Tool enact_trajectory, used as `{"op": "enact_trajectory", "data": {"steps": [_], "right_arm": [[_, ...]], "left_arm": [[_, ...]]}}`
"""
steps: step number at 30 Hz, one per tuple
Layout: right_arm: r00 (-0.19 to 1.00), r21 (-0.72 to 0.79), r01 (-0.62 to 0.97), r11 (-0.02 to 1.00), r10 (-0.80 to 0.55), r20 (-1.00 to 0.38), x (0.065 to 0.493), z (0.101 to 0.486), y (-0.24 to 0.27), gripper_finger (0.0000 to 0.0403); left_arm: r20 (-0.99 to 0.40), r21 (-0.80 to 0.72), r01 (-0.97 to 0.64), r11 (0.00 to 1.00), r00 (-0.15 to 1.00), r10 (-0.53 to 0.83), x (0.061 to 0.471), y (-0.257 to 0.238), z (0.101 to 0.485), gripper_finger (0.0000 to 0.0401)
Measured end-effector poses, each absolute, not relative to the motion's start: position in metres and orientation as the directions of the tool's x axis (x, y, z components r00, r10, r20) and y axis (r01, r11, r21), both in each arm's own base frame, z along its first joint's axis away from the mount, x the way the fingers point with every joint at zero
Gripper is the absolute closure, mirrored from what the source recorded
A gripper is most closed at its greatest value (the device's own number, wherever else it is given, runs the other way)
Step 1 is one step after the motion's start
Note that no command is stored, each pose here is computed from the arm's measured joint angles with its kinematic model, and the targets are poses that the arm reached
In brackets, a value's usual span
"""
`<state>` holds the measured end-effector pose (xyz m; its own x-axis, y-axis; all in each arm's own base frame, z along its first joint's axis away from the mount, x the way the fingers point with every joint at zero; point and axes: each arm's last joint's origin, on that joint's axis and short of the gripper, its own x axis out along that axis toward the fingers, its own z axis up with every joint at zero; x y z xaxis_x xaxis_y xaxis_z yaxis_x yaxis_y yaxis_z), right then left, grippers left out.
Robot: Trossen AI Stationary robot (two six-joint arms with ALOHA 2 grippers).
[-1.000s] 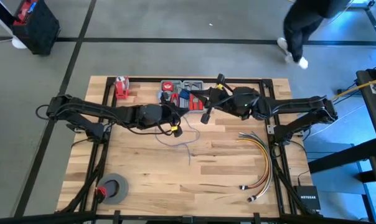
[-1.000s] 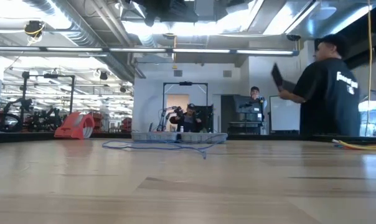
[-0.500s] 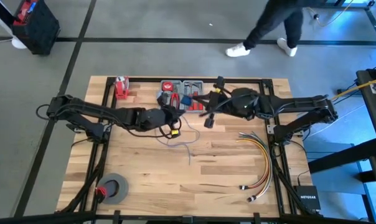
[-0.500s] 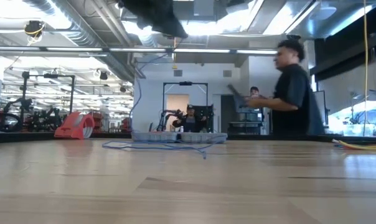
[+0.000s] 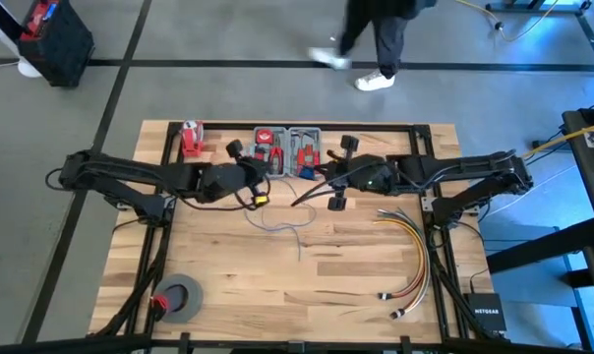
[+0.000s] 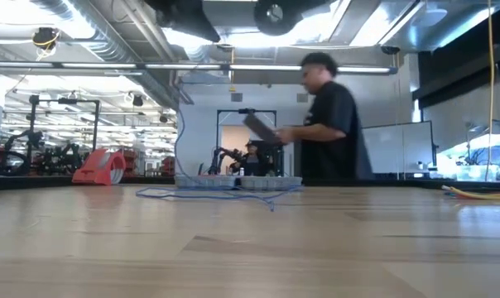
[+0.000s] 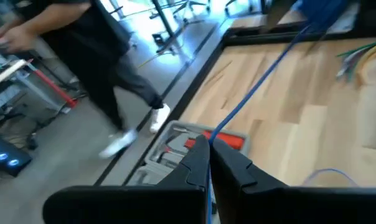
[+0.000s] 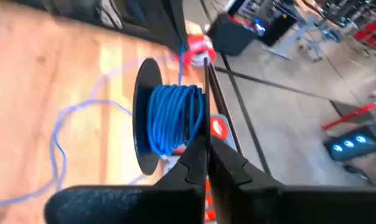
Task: Coil cords
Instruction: Coil the blue wire into the black spool
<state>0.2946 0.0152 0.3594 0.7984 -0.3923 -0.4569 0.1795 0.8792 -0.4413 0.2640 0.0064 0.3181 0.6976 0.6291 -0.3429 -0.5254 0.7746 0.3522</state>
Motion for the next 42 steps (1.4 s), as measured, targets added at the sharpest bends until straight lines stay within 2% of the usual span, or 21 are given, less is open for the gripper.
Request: {"op": "enact_trajectory", "data": {"steps": [9,15,21,27,42], "right_arm": [[0.705,-0.563,0.21,0.799,-0.523,-0.479,0.315,0.318,0.01,0.0397],[0.653,-0.624,0.277,0.731,-0.619,-0.435,0.337,0.293,0.002,0.0397],[0.681,-0.615,0.317,0.722,-0.625,-0.381,0.352,0.288,0.0,0.0397],[0.722,-0.595,0.327,0.735,-0.6,-0.345,0.35,0.301,0.0,0.0397],[0.847,-0.464,0.363,0.808,-0.494,-0.197,0.318,0.376,0.015,0.0397]], "left_arm": [[-0.297,0.093,-0.44,0.893,0.844,0.447,0.267,0.0,0.33,0.04],[-0.28,0.056,-0.402,0.914,0.872,0.401,0.287,-0.005,0.32,0.04],[-0.289,0.079,-0.38,0.922,0.876,0.386,0.315,-0.011,0.297,0.04],[-0.296,0.155,-0.373,0.915,0.866,0.403,0.331,-0.007,0.281,0.04],[-0.278,0.152,-0.386,0.91,0.867,0.414,0.335,-0.002,0.281,0.04]]}}
